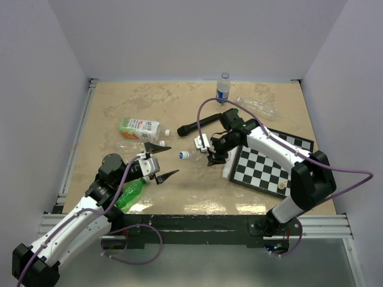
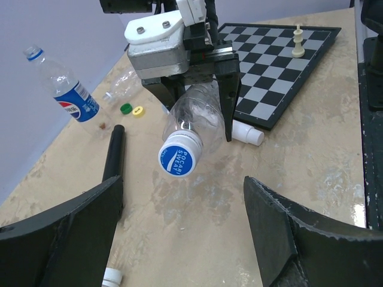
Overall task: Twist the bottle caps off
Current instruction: Unscrew the bottle cap from the plastic bottle.
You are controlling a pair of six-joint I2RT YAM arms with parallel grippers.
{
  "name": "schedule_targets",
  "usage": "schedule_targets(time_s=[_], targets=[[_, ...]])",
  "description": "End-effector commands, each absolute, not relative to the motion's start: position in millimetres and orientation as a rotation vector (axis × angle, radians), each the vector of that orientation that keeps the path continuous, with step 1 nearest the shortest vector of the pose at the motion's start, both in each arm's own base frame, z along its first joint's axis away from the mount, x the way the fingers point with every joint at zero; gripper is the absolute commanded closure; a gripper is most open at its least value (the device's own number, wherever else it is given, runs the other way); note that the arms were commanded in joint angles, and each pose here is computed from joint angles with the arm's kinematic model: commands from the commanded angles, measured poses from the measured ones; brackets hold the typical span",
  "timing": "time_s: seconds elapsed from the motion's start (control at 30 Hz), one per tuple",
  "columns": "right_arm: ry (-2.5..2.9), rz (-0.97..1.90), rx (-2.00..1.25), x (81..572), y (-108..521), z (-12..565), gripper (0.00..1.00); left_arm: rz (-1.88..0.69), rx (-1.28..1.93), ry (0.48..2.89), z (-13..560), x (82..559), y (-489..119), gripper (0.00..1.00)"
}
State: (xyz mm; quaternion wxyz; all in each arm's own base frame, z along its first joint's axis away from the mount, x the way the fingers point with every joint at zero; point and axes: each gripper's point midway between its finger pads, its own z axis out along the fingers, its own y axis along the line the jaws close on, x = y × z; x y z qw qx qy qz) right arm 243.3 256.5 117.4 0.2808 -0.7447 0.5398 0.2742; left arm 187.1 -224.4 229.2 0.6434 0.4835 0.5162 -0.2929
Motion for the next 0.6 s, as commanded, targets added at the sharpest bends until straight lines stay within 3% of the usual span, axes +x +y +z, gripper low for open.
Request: schedule_targets(time_s=[0.0, 0.57], targets=[[1.393, 0.743, -1.994, 244.3, 262.6, 129.8, 0.91, -0.672, 1.12, 1.098, 240.2, 183.5, -228.1, 0.15], [1.393, 0.742, -1.997, 244.0, 262.1, 129.1, 0.91, -0.706, 1.139, 1.108, 234.6, 181.4, -232.1, 0.16]])
